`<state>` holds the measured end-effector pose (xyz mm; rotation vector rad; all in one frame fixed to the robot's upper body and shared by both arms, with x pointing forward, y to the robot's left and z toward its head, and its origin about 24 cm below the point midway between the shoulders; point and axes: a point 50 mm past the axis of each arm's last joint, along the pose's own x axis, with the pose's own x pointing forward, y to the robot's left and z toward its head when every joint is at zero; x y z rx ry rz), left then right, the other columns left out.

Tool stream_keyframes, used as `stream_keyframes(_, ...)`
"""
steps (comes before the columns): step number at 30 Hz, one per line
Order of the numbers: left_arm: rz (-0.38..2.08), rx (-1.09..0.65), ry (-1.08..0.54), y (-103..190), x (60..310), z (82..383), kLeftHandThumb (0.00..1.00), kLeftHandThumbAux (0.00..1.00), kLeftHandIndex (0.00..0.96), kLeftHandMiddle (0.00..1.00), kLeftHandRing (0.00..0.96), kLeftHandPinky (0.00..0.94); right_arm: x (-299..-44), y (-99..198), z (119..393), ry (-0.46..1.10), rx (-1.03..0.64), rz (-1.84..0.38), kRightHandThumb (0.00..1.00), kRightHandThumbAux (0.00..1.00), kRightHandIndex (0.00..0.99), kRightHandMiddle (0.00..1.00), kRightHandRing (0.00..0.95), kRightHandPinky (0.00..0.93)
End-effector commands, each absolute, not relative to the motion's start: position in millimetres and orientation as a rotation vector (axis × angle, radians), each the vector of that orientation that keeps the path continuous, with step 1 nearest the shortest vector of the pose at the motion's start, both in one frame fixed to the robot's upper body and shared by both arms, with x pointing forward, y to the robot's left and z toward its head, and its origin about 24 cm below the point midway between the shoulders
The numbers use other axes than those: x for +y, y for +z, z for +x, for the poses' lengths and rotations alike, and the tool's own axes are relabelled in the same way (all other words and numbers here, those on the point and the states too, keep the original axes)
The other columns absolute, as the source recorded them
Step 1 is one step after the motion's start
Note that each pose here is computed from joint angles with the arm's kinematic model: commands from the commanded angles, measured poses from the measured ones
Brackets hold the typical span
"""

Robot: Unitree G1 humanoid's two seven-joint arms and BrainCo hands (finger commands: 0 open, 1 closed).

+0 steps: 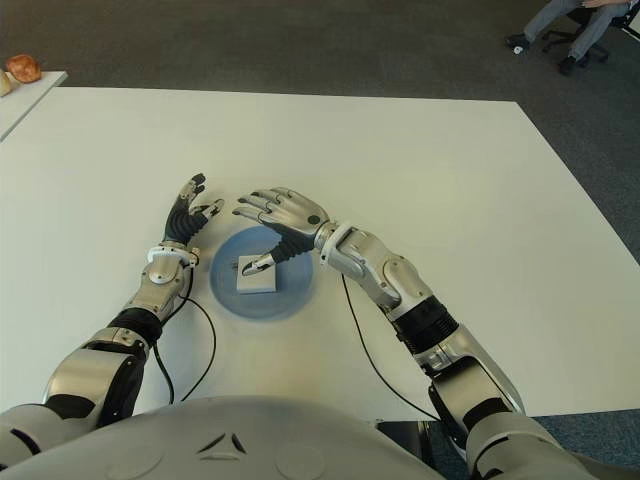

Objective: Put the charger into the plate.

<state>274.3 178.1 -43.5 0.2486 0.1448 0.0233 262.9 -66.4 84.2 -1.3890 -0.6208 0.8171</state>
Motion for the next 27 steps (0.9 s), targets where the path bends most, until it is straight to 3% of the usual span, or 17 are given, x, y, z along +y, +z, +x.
stream_keyframes(1,0.279,0.36,-0.024,-83,174,238,0.0,0.653,0.04,0.073,0.059,0.049,-69,84,264,0.82,-0.621,-1.374,0.226,0.139,0.0,0.0,0.0,0.0)
stream_keyframes(17,0.267,0.362,-0.03,-83,175,238,0.0,0.65,0.048,0.074,0.057,0.059,-73,87,267,0.806,-0.605,-1.358,0.251,0.113,0.0,0.0,0.0,0.0)
stream_keyframes(21,0.277,0.383,-0.036,-84,176,239,0.0,0.648,0.046,0.075,0.06,0.061,-74,89,271,0.712,-0.557,-1.253,0.241,0.132,0.0,0.0,0.0,0.0)
stream_keyframes(27,0.273,0.386,-0.027,-85,177,238,0.0,0.646,0.055,0.085,0.073,0.078,-80,99,309,0.485,-0.47,-1.072,0.215,0.237,0.0,0.0,0.0,0.0)
